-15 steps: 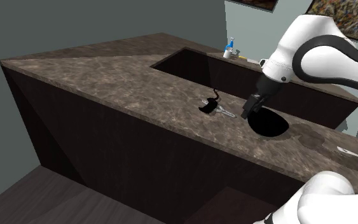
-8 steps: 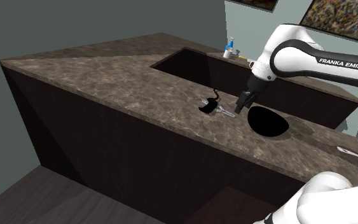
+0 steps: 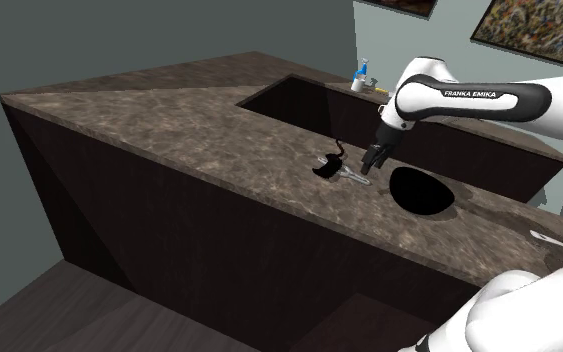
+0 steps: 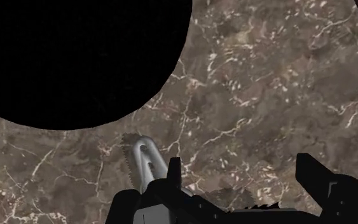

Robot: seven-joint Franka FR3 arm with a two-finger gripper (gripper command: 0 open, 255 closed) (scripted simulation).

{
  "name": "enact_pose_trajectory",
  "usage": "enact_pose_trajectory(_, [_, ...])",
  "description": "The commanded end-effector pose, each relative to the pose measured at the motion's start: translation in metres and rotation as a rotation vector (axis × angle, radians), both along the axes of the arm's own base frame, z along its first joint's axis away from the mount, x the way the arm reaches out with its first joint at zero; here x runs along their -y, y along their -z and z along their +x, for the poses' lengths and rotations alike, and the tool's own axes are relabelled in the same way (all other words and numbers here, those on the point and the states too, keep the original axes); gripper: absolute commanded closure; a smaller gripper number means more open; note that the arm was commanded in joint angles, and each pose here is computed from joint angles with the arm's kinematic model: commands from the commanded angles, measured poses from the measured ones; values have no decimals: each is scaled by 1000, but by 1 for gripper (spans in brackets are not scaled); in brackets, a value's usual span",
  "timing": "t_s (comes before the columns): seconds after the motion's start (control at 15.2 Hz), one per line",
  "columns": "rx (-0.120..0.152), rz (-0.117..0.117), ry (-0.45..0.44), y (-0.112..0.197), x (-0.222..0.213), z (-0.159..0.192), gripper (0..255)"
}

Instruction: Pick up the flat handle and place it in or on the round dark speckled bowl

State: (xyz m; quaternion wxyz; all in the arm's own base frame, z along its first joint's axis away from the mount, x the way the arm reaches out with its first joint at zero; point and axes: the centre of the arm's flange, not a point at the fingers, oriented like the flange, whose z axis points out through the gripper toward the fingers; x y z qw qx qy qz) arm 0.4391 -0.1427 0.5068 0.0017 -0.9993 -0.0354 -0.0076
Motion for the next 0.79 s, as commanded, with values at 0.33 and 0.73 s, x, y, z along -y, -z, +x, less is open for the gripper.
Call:
enact_pose_trajectory(0.33, [-28,25,-19,41,63,64,0])
enact_pose_trajectory(0.73, [-36,32,-24,74,79,81,0])
